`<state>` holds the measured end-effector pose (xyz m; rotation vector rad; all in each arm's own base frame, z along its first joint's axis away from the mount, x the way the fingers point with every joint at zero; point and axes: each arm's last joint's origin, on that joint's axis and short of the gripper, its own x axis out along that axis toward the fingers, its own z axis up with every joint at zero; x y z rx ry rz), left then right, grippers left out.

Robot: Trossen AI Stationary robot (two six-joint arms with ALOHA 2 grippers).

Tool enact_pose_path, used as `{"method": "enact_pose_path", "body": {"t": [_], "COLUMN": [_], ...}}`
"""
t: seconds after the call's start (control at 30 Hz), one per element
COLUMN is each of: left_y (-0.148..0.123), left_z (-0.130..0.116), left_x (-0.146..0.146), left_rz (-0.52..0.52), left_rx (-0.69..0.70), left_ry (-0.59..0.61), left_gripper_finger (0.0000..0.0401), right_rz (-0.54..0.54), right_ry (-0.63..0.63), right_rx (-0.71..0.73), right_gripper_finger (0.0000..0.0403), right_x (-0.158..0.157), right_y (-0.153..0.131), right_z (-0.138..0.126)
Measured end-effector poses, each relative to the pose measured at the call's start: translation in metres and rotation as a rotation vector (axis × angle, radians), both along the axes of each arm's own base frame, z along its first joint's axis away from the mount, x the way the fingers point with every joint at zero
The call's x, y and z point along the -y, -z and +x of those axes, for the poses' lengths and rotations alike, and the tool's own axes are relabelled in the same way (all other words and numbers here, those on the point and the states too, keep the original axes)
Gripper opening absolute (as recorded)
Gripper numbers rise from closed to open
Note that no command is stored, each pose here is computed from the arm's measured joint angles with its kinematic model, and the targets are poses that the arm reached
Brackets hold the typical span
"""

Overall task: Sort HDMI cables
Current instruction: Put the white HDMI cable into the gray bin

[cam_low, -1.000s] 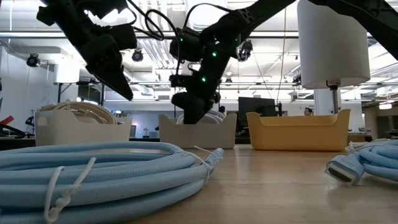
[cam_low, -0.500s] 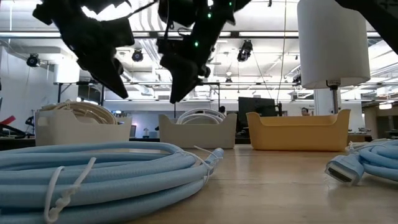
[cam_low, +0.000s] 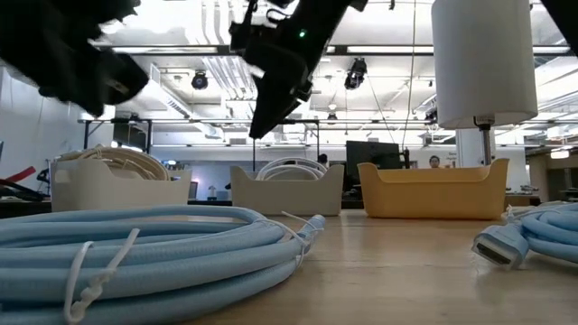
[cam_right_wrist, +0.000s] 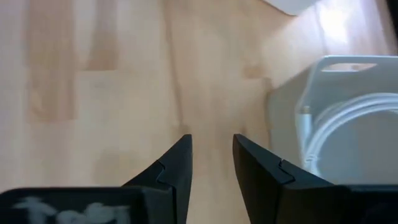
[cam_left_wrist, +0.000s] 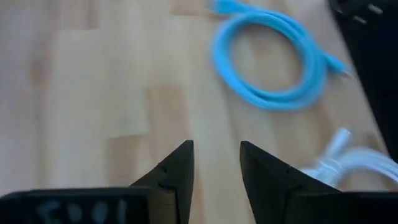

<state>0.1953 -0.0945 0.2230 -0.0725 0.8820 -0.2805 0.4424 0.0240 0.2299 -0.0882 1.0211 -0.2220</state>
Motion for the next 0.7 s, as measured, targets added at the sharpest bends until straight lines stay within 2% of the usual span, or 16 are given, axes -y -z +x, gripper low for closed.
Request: {"method": "enact_pose_path", "body": {"t": [0.1, 0.4, 0.7], "left_y": [0.0, 0.016, 0.051], "left_z": [-0.006, -0.018, -0.022], "left_x": [0.013, 0.042, 0.071], "left_rz": [-0.027, -0.1, -0.093], "left_rx": [-0.015, -0.164, -0.353], "left_ry": [0.031, -0.008, -0.053], "left_gripper_finger": [0.014, 0.0186, 0.0189], "right_rz": [0.024, 0.07, 0.071], "right_ry": [-0.004, 0.001, -0.007], "right_rx": [0.035, 0.162, 0.185], "right_gripper_finger": [0.0104, 0.01, 0.01], "right_x": [-0.008, -0.025, -0.028], "right_y": [0.002, 0.011, 0.017], "right_z": [-0.005, -0.009, -0.009]}}
